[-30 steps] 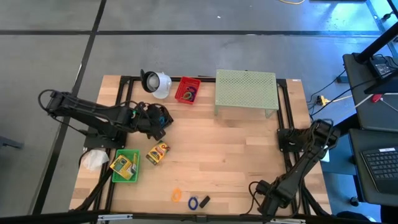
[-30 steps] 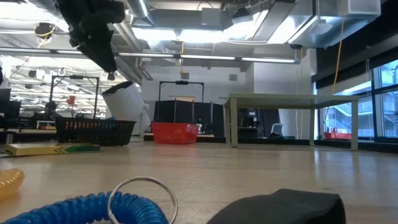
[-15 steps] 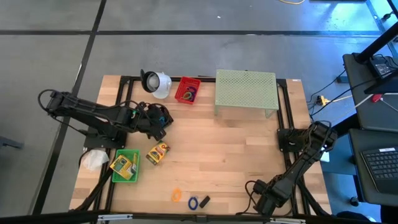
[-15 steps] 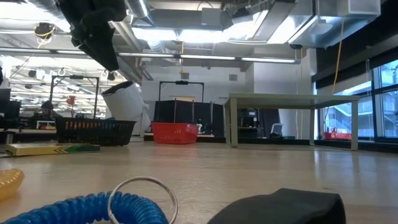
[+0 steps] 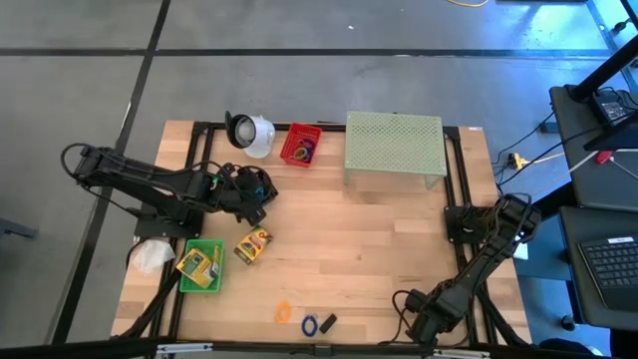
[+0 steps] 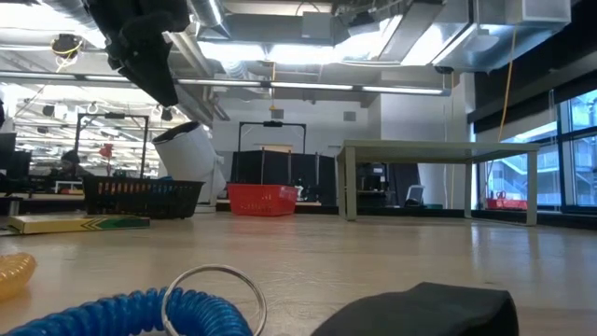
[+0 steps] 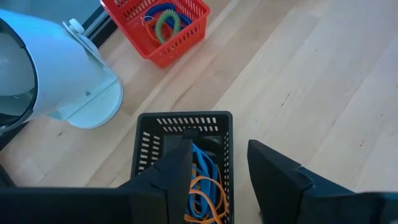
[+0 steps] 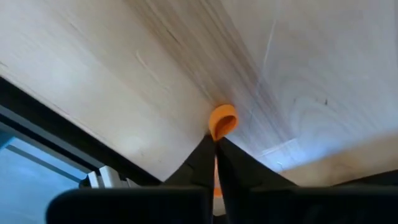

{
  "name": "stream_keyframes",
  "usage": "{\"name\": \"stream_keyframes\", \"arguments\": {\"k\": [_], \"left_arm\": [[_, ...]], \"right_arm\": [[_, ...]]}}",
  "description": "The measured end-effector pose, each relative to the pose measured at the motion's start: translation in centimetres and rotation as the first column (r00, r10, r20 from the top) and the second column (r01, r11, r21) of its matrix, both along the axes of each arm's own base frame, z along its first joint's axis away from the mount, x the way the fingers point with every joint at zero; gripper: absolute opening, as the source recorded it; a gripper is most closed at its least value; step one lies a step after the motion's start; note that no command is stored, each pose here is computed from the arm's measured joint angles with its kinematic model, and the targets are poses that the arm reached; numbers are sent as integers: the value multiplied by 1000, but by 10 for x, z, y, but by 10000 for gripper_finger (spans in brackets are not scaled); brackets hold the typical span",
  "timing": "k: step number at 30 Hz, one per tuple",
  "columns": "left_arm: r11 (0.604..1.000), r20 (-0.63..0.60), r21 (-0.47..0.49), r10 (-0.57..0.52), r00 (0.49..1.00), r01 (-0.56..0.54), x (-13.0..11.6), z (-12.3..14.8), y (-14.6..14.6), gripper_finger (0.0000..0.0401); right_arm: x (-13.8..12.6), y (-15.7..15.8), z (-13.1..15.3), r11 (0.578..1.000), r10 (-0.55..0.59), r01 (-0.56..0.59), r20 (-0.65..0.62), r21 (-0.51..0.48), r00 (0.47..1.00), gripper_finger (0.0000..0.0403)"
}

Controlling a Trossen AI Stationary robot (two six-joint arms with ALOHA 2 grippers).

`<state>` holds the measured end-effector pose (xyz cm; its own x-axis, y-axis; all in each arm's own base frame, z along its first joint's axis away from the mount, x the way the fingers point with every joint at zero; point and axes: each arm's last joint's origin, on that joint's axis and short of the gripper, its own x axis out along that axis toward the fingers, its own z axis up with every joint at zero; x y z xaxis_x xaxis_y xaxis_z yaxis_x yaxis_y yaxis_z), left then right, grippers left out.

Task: Pick & Place Office Desk Supplies
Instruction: Put the orange rubber band into the black bin

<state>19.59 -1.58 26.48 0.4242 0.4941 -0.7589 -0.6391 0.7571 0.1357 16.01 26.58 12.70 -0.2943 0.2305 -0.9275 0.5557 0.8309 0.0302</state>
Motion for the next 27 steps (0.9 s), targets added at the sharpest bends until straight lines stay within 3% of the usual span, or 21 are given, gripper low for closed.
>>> {"name": "stream_keyframes", "arguments": {"k": [8, 12, 18, 23, 27], "left_arm": [[1000, 0, 1, -8, 1000, 8, 0, 0, -1, 146], [1000, 8, -1, -32, 999, 32, 0, 0, -6, 144], [989, 114, -5, -145, 983, 147, 10, -3, -23, 144], [967, 211, 26, -255, 944, 255, 18, -7, -40, 143], [943, 296, 42, -326, 898, 329, 23, -12, -55, 145]], "right_arm": [[3, -5, 23, 992, 75, -84, 91, 92, 993, 4], [9, -11, 44, 991, 72, -98, 263, 88, 962, 8], [31, -32, 66, 996, 78, -43, 570, -74, 818, 8], [61, -54, 73, 985, 161, -77, 685, -152, 711, 8], [92, -75, 79, 969, 240, -94, 767, -230, 594, 8]]}}
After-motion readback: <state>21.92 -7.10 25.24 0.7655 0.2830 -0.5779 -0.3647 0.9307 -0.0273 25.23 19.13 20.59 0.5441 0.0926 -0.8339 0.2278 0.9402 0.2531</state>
